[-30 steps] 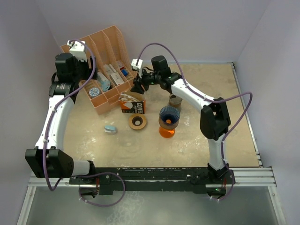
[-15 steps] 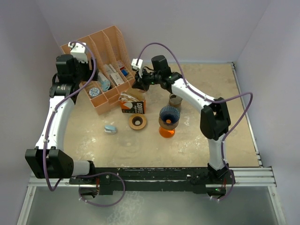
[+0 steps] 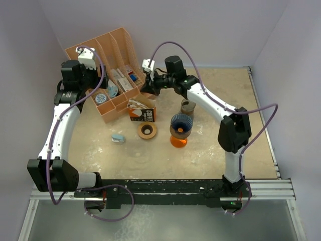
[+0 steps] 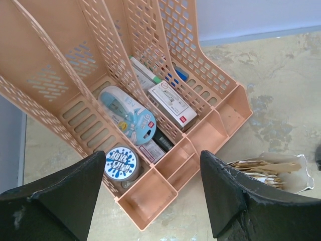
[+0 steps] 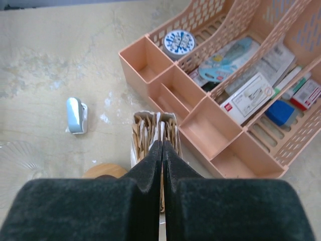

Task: Place the coffee filter in the dripper
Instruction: Pick up the coffee filter from the coffee filter holder.

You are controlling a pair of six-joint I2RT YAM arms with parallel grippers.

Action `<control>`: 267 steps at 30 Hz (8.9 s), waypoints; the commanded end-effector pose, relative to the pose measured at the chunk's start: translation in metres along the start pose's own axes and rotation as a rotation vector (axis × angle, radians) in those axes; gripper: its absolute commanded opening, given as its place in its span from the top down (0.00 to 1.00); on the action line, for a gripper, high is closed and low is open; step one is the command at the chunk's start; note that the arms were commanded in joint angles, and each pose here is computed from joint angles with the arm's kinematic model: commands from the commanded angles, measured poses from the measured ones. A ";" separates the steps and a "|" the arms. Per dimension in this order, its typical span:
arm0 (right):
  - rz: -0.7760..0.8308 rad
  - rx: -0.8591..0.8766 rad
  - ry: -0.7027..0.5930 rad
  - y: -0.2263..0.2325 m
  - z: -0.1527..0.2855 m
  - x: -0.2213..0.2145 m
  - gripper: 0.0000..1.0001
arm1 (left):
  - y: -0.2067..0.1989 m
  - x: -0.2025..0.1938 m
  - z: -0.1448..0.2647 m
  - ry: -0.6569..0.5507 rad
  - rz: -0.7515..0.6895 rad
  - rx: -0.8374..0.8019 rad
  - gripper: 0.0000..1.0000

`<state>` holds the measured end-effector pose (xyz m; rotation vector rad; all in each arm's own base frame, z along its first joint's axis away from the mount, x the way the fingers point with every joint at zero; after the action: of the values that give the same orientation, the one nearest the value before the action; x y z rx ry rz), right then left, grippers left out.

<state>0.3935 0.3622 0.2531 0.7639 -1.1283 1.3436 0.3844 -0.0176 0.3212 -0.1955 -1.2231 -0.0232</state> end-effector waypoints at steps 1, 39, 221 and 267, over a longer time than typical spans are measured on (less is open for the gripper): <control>0.102 0.003 -0.126 0.007 0.027 0.061 1.00 | -0.007 0.020 0.011 -0.088 0.001 -0.039 0.27; 0.150 -0.063 -0.051 -0.005 0.015 0.059 1.00 | -0.007 0.017 0.014 -0.090 -0.036 -0.046 0.26; 0.155 -0.257 -0.287 0.008 0.208 0.149 1.00 | -0.224 0.066 0.047 0.041 0.386 -0.965 0.79; -0.397 -0.596 -0.505 -0.043 0.232 0.177 1.00 | -0.282 0.062 0.019 -0.059 -0.362 -0.503 0.39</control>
<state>0.3755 0.2089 0.4727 0.8008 -1.4939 0.4737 0.3516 -0.2867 0.4047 -0.5029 -1.2020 -0.6395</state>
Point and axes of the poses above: each gripper's point midway between its finger pads, its own z axis back along the fingers, its own y axis along the line the jaws close on, x = y × z, the point moved 4 cm from there along z, back along the fingers, and after that the axes turned 7 degrees about z, right-handed, at the moved point
